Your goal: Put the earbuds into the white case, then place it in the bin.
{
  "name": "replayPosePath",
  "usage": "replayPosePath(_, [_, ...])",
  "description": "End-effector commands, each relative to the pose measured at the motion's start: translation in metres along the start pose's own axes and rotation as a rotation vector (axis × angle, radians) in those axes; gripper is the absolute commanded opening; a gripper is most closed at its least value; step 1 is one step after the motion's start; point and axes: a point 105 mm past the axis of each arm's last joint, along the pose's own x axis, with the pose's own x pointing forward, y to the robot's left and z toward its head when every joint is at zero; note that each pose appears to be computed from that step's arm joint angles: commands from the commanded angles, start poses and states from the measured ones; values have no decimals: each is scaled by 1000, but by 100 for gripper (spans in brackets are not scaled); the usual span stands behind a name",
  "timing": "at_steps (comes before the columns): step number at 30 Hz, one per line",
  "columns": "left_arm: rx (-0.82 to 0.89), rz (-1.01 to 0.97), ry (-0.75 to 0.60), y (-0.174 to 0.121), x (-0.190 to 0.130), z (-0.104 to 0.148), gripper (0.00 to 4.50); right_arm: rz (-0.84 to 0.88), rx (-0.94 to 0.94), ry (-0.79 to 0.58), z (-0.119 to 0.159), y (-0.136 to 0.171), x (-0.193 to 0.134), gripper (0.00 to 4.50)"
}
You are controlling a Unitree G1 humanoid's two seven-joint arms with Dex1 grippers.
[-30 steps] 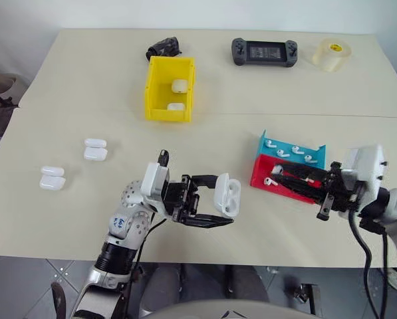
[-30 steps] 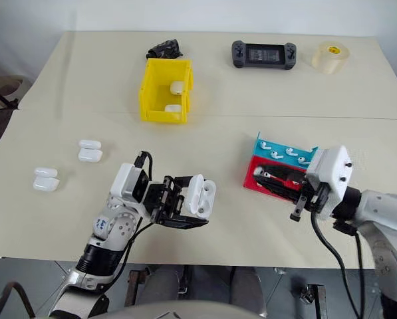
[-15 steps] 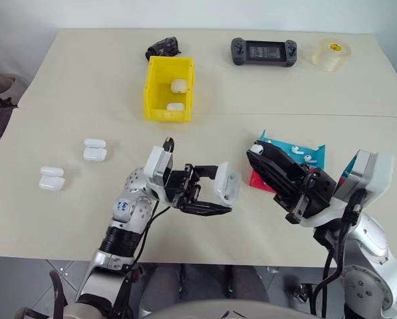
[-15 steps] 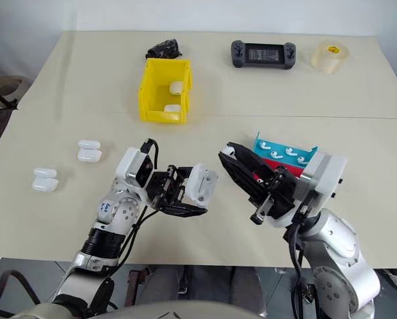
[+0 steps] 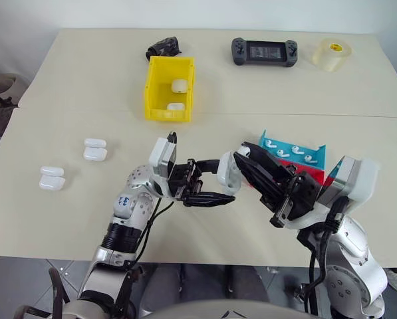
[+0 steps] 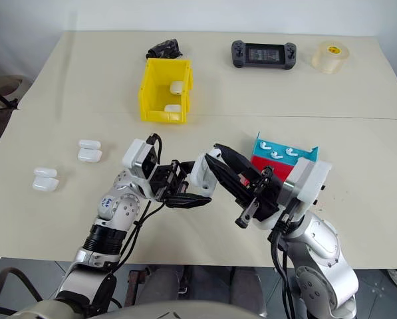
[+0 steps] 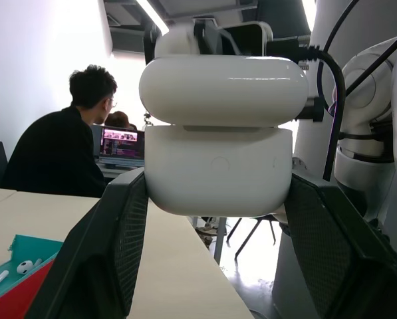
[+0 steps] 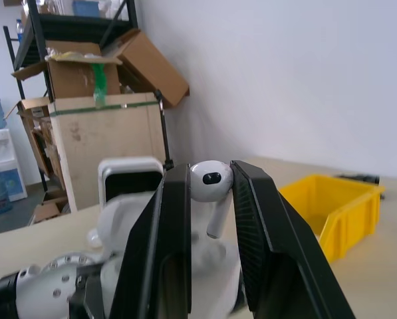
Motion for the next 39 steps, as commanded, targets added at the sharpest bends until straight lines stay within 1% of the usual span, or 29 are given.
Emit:
replayPosePath(1, [58,-31,-29,-2,6,13,274,14,-24,-24,4,2,-1,50])
replayPosePath(15, [48,-64,-20,-8,4,11,274,14,-14,-19,-6,0,-1,50])
replayPosePath(22, [67,-45,-35,-3,3,14,274,57,16,33,-17,4,-3,50])
replayPosePath(27, [89,-30,-54,0,4,17,274,55,43,83,-22,1,-8,50])
replayPosePath(31, [97,-26,-55,2,4,17,274,56,36,109,-23,-4,-12,50])
replayPosePath(39, [106,-19,-63,3,4,18,274,76,47,114,-19,-5,-11,50])
